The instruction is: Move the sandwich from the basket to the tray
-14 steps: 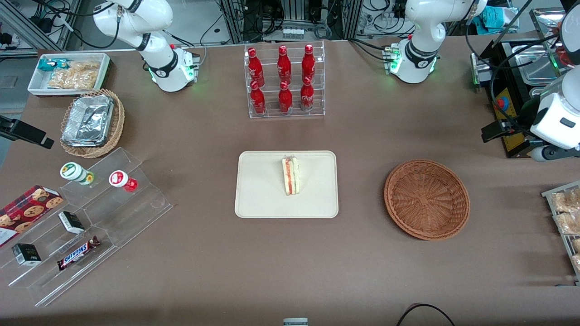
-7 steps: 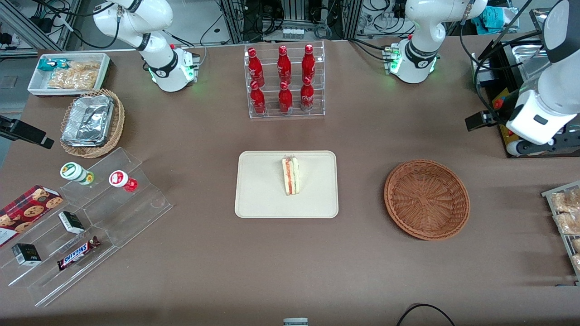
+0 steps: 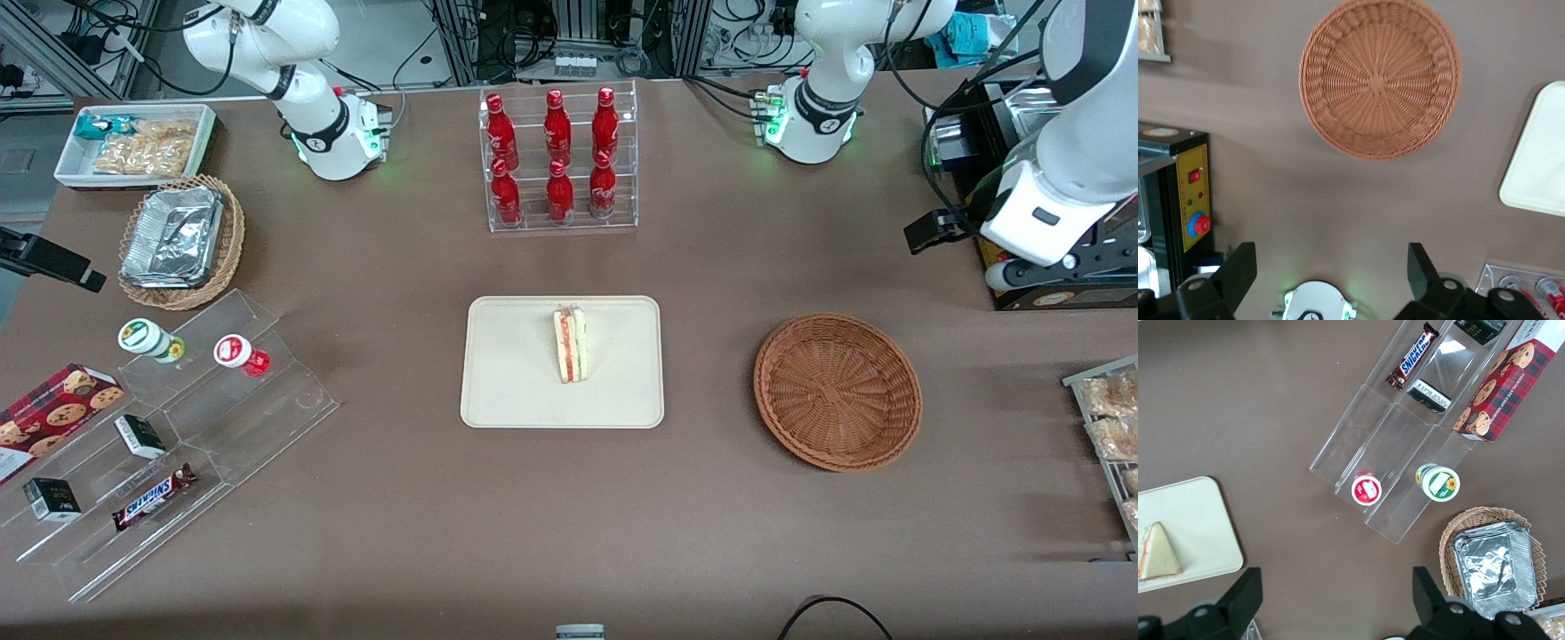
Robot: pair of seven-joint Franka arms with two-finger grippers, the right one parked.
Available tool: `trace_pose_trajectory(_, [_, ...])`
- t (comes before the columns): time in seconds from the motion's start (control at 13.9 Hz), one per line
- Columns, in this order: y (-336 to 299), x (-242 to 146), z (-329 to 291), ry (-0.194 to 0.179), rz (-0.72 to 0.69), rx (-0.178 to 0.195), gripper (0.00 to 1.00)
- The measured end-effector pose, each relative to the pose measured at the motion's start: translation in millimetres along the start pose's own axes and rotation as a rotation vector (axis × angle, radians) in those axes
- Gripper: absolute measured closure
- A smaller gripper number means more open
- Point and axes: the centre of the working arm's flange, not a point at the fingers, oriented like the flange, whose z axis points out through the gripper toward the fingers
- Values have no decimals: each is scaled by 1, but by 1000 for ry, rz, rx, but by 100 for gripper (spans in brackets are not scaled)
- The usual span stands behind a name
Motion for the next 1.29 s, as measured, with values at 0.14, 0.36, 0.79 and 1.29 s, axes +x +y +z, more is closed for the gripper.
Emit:
trace_pose_trajectory(0.14, [-3, 1, -17, 37, -6, -12, 0])
trace_pose_trajectory(0.36, [-6, 0, -35, 70, -11, -23, 0])
trace_pose_trajectory(0.79, [-8, 4, -45, 79, -14, -29, 0])
trace_pose_trajectory(1.29, [-7, 7, -44, 63, -13, -26, 0])
